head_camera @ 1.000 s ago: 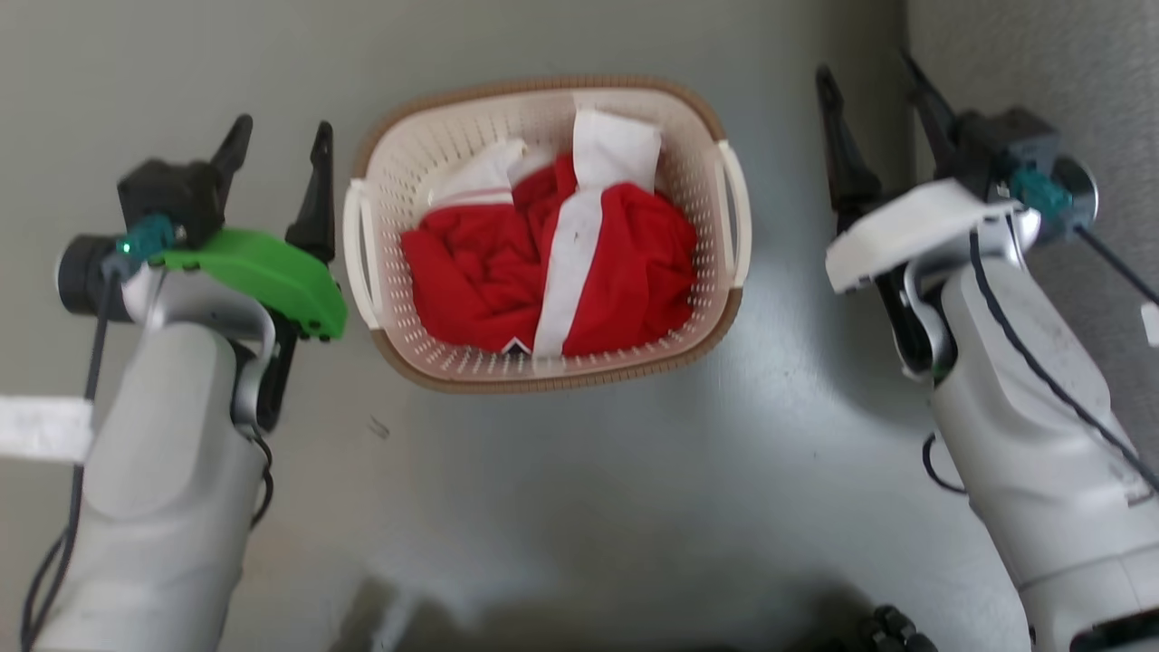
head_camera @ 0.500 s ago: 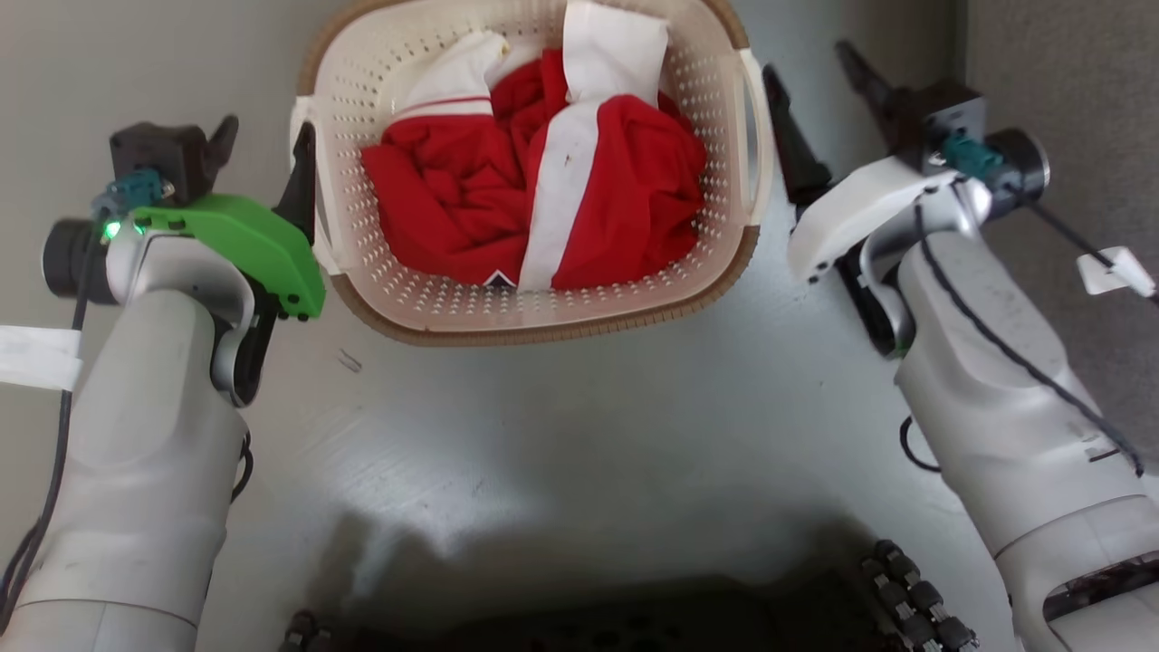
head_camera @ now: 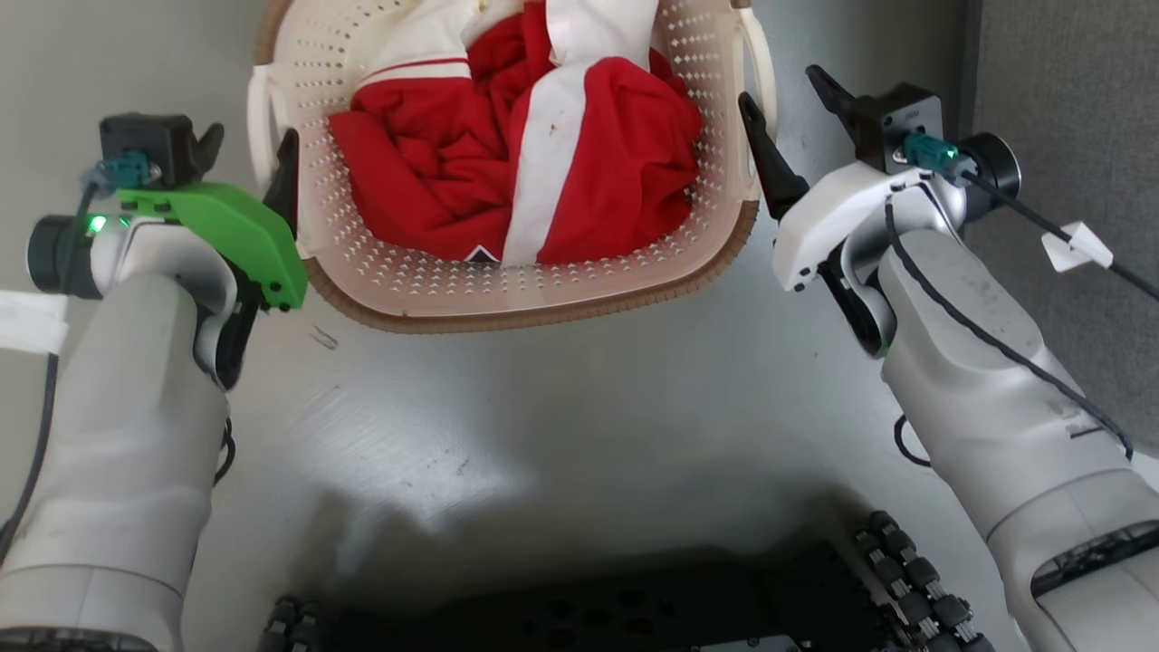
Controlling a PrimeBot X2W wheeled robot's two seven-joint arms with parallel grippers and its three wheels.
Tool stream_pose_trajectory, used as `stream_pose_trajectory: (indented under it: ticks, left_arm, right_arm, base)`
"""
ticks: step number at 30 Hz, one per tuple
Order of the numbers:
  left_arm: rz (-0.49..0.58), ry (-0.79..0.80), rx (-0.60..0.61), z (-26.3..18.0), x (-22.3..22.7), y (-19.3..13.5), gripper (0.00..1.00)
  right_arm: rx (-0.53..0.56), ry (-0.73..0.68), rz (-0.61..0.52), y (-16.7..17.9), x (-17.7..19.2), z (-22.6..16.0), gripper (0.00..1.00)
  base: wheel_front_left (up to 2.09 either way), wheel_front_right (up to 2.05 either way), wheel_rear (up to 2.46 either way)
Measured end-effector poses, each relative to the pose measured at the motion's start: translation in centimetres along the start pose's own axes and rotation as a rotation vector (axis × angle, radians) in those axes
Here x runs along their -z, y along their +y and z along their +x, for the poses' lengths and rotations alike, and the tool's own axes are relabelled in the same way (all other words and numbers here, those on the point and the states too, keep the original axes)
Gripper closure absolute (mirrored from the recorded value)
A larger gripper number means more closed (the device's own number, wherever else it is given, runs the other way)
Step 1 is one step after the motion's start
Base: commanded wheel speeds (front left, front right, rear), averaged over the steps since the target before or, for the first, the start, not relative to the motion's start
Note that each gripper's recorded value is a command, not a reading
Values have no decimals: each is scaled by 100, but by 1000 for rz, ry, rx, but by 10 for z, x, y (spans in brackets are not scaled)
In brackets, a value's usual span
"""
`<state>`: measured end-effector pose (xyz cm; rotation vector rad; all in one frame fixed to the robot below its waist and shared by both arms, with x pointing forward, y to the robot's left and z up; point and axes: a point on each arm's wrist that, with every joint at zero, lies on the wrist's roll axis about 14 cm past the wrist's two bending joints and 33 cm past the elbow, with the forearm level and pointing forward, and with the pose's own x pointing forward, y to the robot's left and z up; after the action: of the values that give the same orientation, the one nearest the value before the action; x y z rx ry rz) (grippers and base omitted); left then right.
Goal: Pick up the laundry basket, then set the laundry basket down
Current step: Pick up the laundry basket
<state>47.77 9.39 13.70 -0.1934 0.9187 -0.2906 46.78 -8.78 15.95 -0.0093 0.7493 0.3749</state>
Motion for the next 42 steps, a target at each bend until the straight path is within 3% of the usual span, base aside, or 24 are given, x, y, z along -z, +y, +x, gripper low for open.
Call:
stream_pose_trajectory:
  ticks: [10, 11, 12, 13, 26, 42]
  left_arm:
    - [0, 60, 20, 17, 17, -3, 0]
    - [2, 64, 20, 17, 18, -3, 21]
    - [0, 67, 18, 18, 18, -3, 68]
    - [1, 82, 18, 20, 19, -3, 100]
    - [-23, 89, 28, 24, 15, -12, 100]
    - [-62, 138, 40, -4, 4, -38, 100]
  right_arm:
    - [-18, 38, 46, 0, 13, 7, 0]
    - [-22, 41, 49, 1, 14, 7, 0]
    - [-25, 42, 52, 2, 14, 8, 20]
    - [-32, 45, 51, 4, 15, 10, 100]
    - [-49, 63, 81, 14, 12, 15, 100]
    - [-32, 112, 69, 7, -2, -10, 100]
  base:
    - [0, 0, 0]
    - [0, 0, 0]
    - [0, 0, 0]
    - [0, 0, 0]
    - [0, 0, 0]
    - [0, 0, 0]
